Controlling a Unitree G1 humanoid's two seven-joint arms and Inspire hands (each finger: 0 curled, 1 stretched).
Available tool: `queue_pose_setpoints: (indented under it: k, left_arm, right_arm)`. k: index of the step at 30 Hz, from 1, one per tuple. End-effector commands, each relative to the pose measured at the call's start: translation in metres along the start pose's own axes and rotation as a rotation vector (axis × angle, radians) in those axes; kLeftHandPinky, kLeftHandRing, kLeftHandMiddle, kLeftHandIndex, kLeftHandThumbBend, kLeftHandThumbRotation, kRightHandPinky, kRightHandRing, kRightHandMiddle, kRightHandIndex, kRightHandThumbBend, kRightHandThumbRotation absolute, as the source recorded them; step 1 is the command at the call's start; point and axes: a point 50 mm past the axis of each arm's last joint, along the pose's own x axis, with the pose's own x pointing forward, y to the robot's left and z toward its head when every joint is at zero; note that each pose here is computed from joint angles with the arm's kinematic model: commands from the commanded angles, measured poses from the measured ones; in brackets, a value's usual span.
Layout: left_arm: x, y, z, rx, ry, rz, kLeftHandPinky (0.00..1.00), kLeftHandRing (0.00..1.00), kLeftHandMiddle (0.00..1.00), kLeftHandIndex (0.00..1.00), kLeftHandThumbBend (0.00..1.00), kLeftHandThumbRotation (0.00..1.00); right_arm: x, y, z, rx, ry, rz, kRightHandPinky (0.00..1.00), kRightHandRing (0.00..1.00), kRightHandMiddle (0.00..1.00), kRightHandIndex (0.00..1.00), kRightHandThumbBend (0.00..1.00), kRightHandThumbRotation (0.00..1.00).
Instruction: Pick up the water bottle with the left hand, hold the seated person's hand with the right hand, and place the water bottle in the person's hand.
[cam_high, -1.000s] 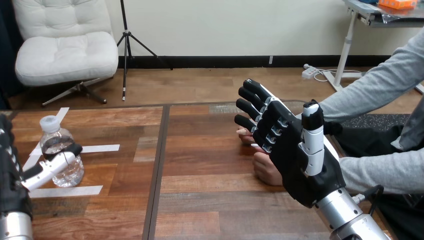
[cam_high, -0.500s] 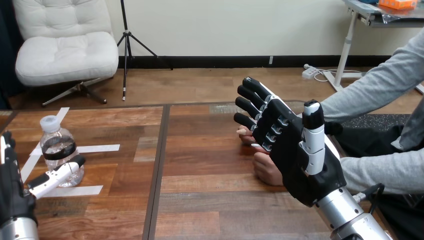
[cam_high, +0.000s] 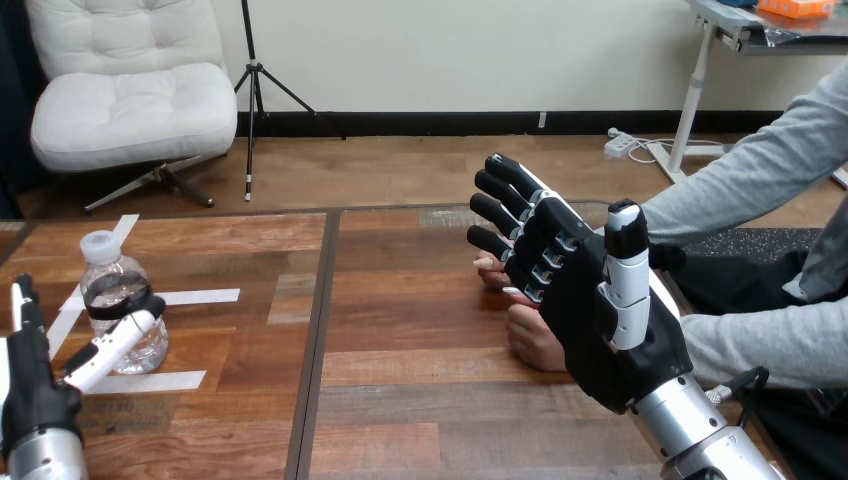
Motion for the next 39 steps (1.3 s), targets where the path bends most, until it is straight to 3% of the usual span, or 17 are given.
queue_pose_setpoints:
  k: [1,20,39]
  left_arm:
    - [0.022,-0.005,0.030,-0.019,-0.083,0.001,0.96,1.00,1.00,1.00,0.95,0.46]
    - [0.035,-0.011,0.029,-0.055,-0.011,0.004,0.92,0.97,1.00,1.00,0.97,0.41]
    - [0.044,-0.014,0.032,-0.019,0.030,-0.006,0.86,0.93,0.97,1.00,0.97,0.36]
  right_arm:
    - [0.008,0.000,0.018,-0.039,-0.071,0.021,0.94,0.96,0.96,0.93,0.89,1.00]
    - [0.009,-0.001,0.018,-0.035,-0.070,0.024,0.93,0.96,0.96,0.93,0.88,1.00]
    - [0.009,-0.001,0.018,-0.029,-0.074,0.029,0.93,0.97,0.96,0.93,0.89,1.00]
